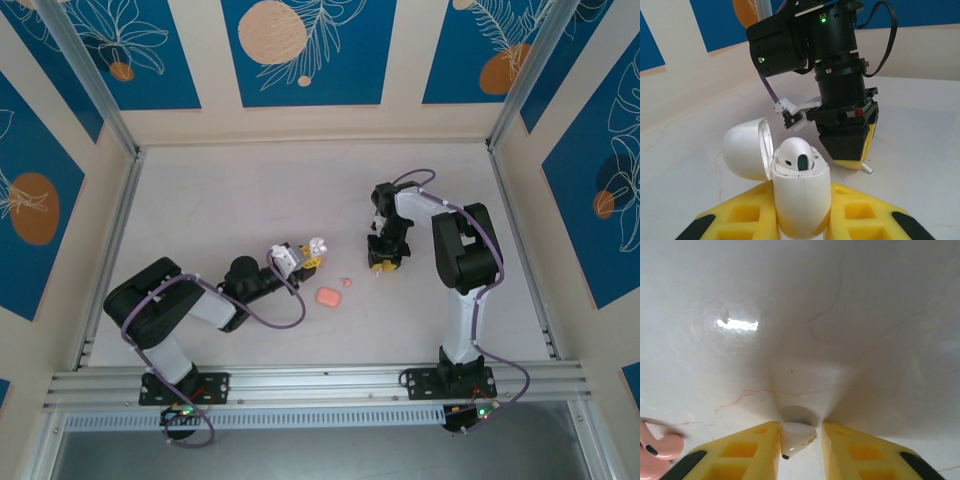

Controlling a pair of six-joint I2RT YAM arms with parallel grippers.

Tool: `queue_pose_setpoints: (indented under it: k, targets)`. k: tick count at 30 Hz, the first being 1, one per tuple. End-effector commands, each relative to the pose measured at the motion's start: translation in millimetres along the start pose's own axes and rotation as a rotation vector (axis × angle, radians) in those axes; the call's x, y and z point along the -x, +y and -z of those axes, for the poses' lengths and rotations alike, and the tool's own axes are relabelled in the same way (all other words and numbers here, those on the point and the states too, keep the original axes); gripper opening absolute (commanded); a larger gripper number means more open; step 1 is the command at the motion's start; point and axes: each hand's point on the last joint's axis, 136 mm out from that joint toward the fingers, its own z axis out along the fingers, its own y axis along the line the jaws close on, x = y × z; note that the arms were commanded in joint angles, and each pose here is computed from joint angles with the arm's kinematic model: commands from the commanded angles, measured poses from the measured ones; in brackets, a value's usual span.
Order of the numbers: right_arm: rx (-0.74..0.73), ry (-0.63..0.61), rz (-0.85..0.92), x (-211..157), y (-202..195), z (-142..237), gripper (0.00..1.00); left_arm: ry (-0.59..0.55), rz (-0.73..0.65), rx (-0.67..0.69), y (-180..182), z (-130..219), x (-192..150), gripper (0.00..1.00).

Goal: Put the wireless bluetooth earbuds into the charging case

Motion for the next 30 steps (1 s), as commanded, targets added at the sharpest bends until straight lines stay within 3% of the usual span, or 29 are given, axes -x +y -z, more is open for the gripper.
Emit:
queue_pose_setpoints:
  k: [1,10,20,30]
  targets:
    - [0.008,0.013,0.001,-2.5,1.2,-10.7,0.27,-0.042,-0.027,0.002,-2.9,2.3,12.0,0.21]
    - [0.089,-0.115,-0.005,1.3,13.5,8.8,0.24,-0.027,-0.027,-0.015,-6.1,0.2,5.4,0.21]
    - [0.345,-0.389,-0.026,-2.3,47.3,43.3,0.23,0.028,-0.035,-0.05,-15.0,-7.8,-18.3,0.2]
    - [0.537,-0.594,0.095,-20.7,89.2,84.8,0.22,0.052,-0.057,-0.08,-23.3,-16.7,-30.9,0.2]
